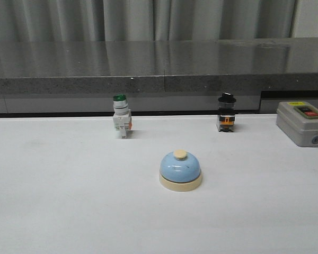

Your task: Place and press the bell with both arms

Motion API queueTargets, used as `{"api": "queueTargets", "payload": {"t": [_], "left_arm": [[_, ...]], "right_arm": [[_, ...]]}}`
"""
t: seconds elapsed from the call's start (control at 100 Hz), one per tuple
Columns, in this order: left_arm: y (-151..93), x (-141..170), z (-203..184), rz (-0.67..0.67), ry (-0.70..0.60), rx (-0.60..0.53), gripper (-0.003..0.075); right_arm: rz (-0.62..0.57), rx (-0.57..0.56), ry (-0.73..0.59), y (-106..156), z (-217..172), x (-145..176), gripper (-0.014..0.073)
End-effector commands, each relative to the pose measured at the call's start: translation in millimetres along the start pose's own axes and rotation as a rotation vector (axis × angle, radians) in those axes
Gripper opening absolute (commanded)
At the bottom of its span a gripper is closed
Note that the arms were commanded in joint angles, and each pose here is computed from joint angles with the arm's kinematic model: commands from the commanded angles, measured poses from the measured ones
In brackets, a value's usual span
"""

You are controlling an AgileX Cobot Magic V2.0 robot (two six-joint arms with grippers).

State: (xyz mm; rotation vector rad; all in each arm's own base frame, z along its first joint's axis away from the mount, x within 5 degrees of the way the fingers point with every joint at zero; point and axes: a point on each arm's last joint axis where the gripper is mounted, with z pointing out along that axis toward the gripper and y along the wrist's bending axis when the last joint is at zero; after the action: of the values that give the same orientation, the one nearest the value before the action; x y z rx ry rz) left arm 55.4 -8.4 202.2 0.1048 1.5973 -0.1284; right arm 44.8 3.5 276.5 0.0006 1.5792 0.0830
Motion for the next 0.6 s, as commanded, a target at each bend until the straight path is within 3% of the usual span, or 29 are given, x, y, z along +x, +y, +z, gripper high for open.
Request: {"api": "queueTargets", "payload": {"t": [0.0,0.25,0.42,0.59], "left_arm": [[0.5,5.2,-0.3,-0.009,-0.068,-0.004,-0.002],[0.5,5.2,-0.3,-0.009,-0.068,-0.004,-0.002],[0.5,5.2,-0.3,-0.009,-0.068,-0.004,-0.002],[0.5,5.2,-0.3,-0.009,-0.068,-0.004,-0.002]], "right_arm": [[0.002,-0.005,0.06,2.4,2.1,-30.8,-0.0069],[0.0,-0.015,0.369,6.2,28.9,-75.9,-0.0069],[0.018,-0.025,0.452,8.1,52.8,-93.7,-0.0069],[0.082,-0.052,0.502,11.0,79.4,-89.7,-0.0069]]}}
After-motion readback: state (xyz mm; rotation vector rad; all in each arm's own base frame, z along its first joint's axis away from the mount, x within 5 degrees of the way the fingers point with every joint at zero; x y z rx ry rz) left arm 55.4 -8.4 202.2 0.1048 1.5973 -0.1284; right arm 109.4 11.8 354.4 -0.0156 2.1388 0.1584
